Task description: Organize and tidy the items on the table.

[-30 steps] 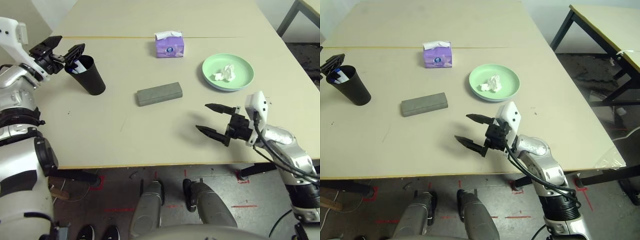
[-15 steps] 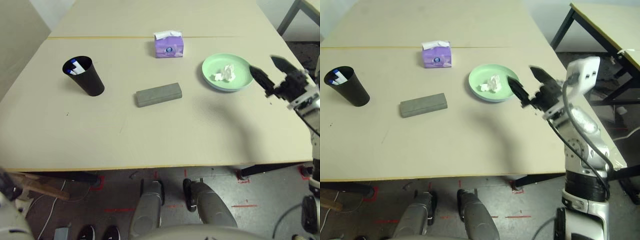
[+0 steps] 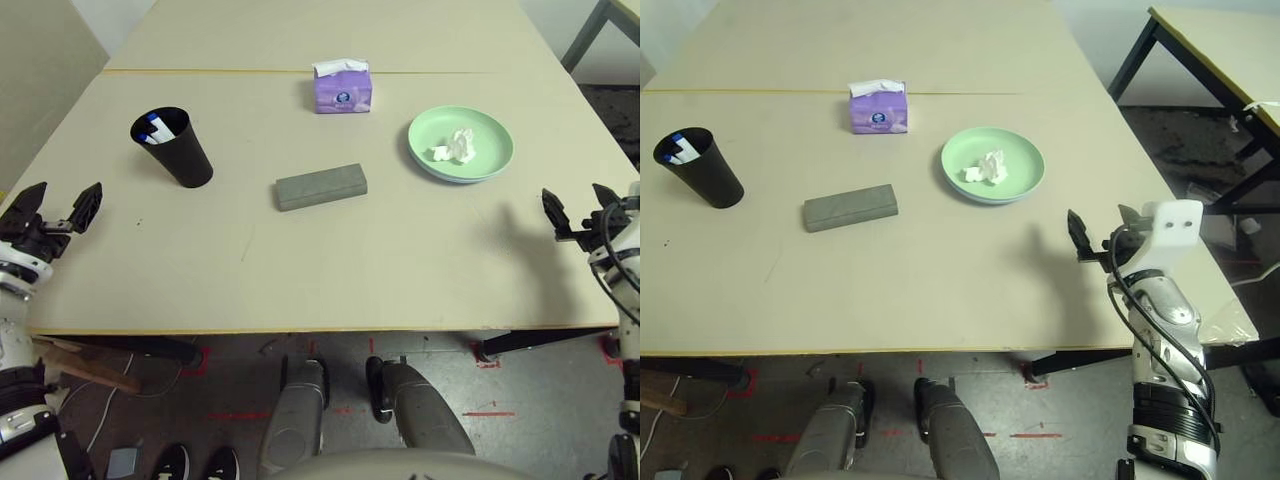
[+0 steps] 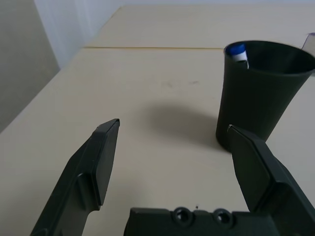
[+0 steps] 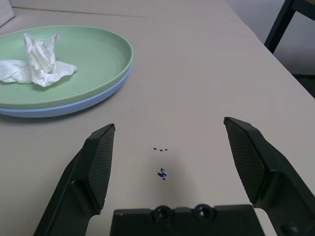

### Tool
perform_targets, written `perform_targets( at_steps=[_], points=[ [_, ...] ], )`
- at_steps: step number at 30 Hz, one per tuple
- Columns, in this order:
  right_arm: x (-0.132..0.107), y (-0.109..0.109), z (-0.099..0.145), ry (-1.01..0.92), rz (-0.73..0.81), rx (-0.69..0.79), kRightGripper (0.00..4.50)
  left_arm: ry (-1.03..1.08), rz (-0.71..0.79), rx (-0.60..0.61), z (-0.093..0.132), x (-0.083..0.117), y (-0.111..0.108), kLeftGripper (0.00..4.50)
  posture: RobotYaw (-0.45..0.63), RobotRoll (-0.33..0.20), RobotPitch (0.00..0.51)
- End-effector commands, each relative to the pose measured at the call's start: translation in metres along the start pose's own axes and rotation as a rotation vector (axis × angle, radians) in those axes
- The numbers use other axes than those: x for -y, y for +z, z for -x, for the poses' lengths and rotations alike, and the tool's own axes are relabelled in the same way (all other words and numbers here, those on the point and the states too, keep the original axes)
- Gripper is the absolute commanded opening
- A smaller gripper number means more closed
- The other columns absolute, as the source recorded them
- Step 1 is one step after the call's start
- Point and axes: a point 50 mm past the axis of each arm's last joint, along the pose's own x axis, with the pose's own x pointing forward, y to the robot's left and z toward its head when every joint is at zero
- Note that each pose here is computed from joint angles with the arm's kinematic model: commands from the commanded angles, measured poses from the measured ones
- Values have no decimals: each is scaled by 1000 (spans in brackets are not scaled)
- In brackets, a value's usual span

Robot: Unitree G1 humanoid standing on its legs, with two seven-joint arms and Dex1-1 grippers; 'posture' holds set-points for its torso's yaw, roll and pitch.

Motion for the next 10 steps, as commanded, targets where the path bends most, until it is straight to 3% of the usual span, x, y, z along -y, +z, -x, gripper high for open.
perform_targets(
  at_steps=[1,10],
  points=[
    [-4,-1,0,-11,-11,10,4500,30,-9,-1,6,-7,7,4471,38,0,260],
    [-14,-6,7,2,-19,-2,4500,50,-28,0,16,-11,13,4471,59,0,274]
  ],
)
